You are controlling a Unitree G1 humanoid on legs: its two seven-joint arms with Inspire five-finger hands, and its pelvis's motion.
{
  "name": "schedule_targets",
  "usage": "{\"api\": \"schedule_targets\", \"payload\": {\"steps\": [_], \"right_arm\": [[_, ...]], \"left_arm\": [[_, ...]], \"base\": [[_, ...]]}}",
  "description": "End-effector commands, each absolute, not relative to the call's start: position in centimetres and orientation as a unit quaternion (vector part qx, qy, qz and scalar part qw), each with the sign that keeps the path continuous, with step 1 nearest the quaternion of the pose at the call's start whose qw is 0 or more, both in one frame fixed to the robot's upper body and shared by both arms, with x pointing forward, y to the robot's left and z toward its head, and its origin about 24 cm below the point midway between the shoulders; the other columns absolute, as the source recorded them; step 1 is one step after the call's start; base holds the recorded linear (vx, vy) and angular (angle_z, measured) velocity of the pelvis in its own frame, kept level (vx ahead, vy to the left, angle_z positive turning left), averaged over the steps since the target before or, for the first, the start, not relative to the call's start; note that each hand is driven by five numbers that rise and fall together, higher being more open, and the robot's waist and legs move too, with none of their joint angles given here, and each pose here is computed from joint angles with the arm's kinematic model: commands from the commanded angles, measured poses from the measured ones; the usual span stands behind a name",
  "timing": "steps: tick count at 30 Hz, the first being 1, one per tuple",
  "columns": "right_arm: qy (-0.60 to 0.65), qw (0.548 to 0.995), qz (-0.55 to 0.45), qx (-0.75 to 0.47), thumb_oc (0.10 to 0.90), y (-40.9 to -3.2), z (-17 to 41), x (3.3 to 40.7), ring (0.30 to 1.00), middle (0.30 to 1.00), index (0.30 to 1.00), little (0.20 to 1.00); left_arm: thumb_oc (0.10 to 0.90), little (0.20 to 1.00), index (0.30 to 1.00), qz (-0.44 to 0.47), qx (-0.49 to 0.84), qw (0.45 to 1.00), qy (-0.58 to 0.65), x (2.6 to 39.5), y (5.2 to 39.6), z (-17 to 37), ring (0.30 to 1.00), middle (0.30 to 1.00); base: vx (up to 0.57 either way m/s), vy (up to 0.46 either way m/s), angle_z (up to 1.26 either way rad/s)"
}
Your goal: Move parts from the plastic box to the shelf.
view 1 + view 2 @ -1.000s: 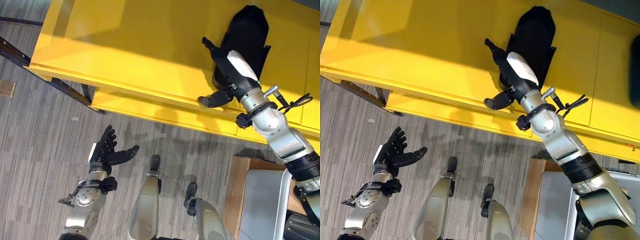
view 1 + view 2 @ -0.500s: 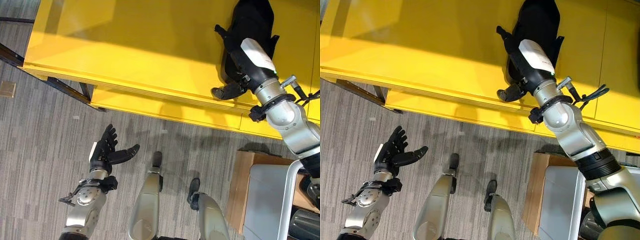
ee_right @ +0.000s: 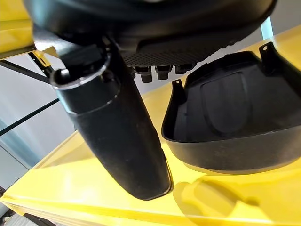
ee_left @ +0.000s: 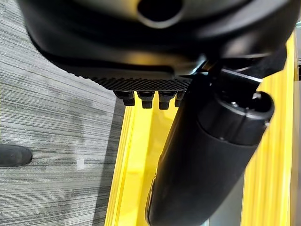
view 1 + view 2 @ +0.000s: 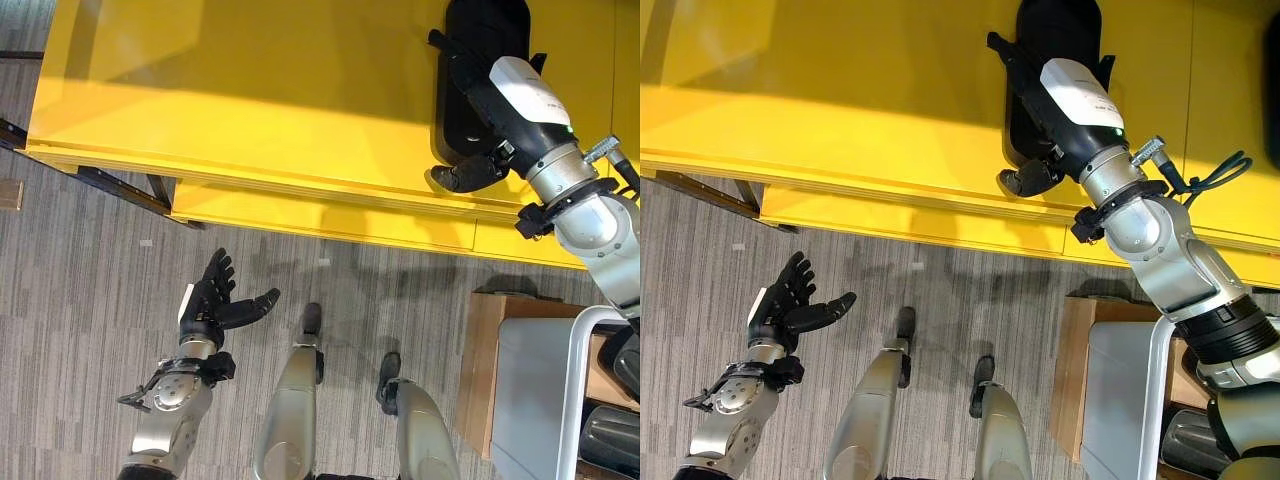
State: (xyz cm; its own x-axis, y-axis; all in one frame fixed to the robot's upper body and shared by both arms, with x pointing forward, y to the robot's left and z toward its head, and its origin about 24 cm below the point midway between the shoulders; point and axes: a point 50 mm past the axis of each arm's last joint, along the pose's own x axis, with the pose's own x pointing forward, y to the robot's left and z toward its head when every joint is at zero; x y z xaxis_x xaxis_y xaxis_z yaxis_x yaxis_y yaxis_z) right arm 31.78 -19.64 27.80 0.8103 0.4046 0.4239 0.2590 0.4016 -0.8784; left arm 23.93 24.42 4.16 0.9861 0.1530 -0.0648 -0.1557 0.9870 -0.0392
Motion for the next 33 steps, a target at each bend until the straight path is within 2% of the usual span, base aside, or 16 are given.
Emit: {"api": "schedule_targets", "payload": {"steps": [1,15,19,21,23,28,33], "right_arm": [[-0.422,0.716,-0.003,-0.556,0.900,-19.3,33.8,29.1,1.000,1.000,1.000,1.000],[-0.429,0.707,-0.019,-0.563,0.900,-19.7,34.2,29.0,1.000,1.000,1.000,1.000],[-0.443,0.690,-0.042,-0.571,0.900,-20.3,34.1,27.8,1.000,1.000,1.000,1.000],[-0.459,0.659,-0.067,-0.592,0.900,-20.7,33.9,26.5,1.000,1.000,1.000,1.000],[-0.456,0.658,-0.073,-0.595,0.900,-21.3,33.0,25.6,1.000,1.000,1.000,1.000],[-0.441,0.673,-0.079,-0.588,0.900,-22.6,30.7,23.7,1.000,1.000,1.000,1.000],[-0.405,0.712,-0.080,-0.567,0.900,-24.0,28.0,22.4,1.000,1.000,1.000,1.000]], "left_arm": [[0.900,1.000,1.000,0.063,-0.011,0.997,-0.050,23.2,24.8,7.2,1.000,1.000],[0.900,1.000,1.000,0.072,-0.017,0.996,-0.052,23.2,25.0,7.1,1.000,1.000],[0.900,1.000,1.000,0.079,-0.016,0.996,-0.048,23.1,25.1,6.9,1.000,1.000],[0.900,1.000,1.000,0.089,-0.015,0.995,-0.047,22.9,25.2,6.8,1.000,1.000],[0.900,1.000,1.000,0.097,-0.016,0.994,-0.045,22.7,25.2,6.6,1.000,1.000],[0.900,1.000,1.000,0.103,-0.012,0.994,-0.039,22.4,25.3,6.4,1.000,1.000],[0.900,1.000,1.000,0.111,-0.008,0.993,-0.029,22.0,25.3,5.9,1.000,1.000]], "base": [[0.00,0.000,0.00],[0.00,0.000,0.00],[0.00,0.000,0.00],[0.00,0.000,0.00],[0.00,0.000,0.00],[0.00,0.004,-0.01],[-0.01,0.004,-0.01]]}}
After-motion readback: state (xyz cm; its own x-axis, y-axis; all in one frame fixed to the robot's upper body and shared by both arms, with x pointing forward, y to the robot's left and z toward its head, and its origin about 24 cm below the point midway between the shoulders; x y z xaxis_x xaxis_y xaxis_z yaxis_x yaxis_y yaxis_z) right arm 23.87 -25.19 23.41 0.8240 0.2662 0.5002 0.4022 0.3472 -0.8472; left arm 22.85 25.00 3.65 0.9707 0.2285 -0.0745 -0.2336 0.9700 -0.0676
